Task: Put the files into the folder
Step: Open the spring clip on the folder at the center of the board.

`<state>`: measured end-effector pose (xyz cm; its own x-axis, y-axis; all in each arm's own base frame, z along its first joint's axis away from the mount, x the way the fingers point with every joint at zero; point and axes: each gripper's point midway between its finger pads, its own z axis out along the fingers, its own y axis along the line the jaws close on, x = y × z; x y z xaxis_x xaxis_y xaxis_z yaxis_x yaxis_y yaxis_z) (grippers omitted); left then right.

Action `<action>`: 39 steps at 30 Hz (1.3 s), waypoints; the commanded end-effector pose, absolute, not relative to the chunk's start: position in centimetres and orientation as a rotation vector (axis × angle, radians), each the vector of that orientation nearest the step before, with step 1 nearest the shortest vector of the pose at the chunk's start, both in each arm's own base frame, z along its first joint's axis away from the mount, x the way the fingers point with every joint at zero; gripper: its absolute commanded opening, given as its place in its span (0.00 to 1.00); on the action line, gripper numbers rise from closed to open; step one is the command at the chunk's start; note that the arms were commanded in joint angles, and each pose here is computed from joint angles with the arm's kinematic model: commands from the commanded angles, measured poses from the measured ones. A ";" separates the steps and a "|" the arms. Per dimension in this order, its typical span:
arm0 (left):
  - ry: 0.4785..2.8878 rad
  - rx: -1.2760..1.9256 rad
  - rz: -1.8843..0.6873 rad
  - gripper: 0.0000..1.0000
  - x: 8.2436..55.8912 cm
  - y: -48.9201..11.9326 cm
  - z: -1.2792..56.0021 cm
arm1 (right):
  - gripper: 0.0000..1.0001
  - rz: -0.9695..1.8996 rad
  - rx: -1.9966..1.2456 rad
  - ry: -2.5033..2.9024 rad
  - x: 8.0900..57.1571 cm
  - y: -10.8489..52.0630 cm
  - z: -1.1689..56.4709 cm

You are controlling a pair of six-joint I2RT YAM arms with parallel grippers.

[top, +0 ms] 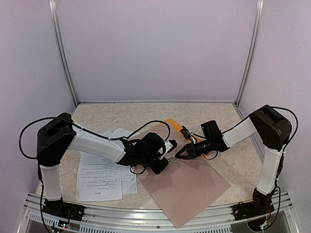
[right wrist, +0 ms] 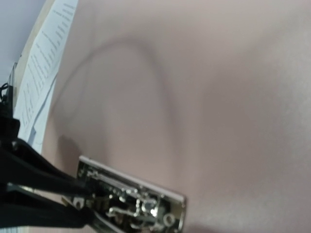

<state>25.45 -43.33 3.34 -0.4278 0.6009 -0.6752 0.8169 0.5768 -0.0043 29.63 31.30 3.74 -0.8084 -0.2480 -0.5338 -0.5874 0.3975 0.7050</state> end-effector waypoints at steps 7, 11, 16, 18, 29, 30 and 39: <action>2.386 1.208 -0.282 0.08 23.1 -39.1 -2.6 | 0.14 1.395 -0.677 2.414 28.7 30.6 1.3; 2.387 1.212 -0.281 0.08 23.1 -39.1 -2.7 | 0.14 1.409 -0.667 2.409 29.0 30.9 1.3; 2.382 1.217 -0.283 0.08 23.1 -39.2 -2.6 | 0.15 1.425 -0.657 2.396 29.3 31.1 1.6; 2.382 1.220 -0.282 0.08 23.1 -39.2 -2.6 | 0.16 1.437 -0.649 2.388 29.4 31.3 1.8; 2.384 1.225 -0.284 0.07 22.9 -39.1 -2.7 | 0.20 1.466 -0.620 2.379 29.7 31.7 1.8; 2.384 1.228 -0.283 0.07 22.9 -39.1 -2.7 | 0.21 1.463 -0.615 2.382 29.8 31.7 1.7; 2.386 1.229 -0.280 0.07 22.8 -39.1 -2.9 | 0.19 1.412 -0.605 2.409 30.3 31.7 1.1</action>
<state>25.55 -43.05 3.20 -0.4315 0.6056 -0.6686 0.8077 0.5895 0.0128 30.23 32.03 3.72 -0.8471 -0.2025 -0.4913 -0.5310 0.3583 0.7679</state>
